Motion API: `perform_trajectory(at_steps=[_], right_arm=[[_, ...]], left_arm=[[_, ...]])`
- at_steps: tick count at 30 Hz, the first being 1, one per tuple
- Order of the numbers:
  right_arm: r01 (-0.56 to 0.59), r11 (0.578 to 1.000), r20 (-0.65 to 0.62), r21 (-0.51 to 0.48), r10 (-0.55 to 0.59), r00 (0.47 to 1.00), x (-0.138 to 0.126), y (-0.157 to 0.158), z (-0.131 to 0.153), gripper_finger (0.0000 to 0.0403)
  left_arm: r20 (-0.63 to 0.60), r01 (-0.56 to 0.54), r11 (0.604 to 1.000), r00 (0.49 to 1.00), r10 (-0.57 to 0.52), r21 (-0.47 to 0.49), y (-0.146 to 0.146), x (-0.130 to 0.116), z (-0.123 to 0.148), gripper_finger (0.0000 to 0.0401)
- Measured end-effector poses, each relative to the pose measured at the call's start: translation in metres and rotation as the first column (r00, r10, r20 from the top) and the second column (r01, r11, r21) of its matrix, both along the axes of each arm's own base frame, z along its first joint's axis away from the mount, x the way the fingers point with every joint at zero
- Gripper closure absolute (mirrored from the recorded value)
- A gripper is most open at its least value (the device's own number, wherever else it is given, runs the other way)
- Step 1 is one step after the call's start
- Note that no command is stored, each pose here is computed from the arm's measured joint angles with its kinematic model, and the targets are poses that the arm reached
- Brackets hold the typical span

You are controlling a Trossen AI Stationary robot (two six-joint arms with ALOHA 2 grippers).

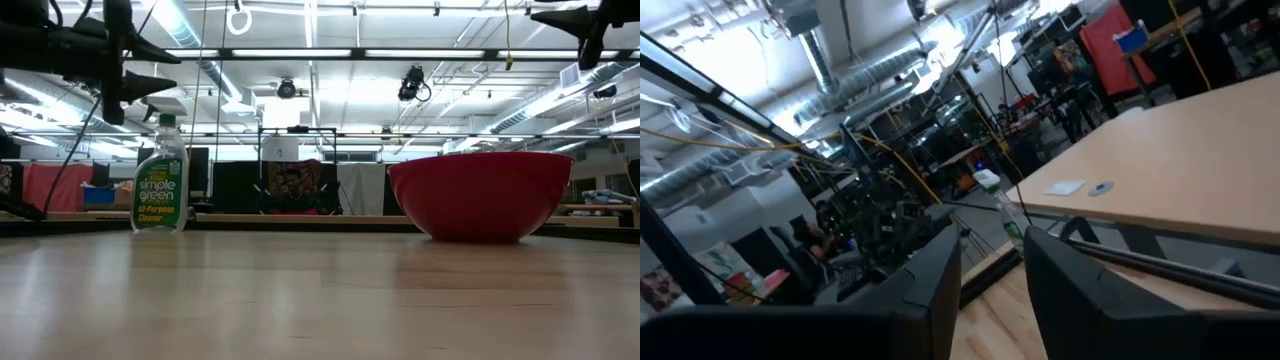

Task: Nest bowls inside each other
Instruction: Return to Home Position

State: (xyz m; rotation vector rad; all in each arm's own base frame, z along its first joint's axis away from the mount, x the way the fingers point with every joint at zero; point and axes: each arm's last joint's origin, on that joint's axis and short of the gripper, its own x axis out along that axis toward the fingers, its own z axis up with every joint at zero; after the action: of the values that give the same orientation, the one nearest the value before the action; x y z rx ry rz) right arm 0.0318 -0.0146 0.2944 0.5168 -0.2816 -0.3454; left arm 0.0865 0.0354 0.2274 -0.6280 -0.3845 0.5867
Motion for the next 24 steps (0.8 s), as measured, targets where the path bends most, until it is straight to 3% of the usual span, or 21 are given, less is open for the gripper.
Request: perform_trajectory(at_steps=[7,14,24], right_arm=[[-0.045,0.999,0.031,0.029,0.044,0.999,0.011,-0.005,-0.013,0.0300],[-0.081,0.994,0.078,0.074,0.075,0.994,0.028,-0.015,-0.039,0.0323],[-0.085,0.987,0.052,0.138,0.078,0.996,0.043,-0.024,-0.078,0.0332]], left_arm=[[-0.002,0.002,1.000,1.000,-0.002,-0.004,-0.004,-0.013,-0.004,0.0209],[-0.033,0.025,0.998,0.999,-0.027,-0.052,-0.005,-0.010,-0.014,0.0209],[0.089,0.104,0.992,0.991,-0.098,-0.071,-0.011,0.001,-0.031,0.0209]])
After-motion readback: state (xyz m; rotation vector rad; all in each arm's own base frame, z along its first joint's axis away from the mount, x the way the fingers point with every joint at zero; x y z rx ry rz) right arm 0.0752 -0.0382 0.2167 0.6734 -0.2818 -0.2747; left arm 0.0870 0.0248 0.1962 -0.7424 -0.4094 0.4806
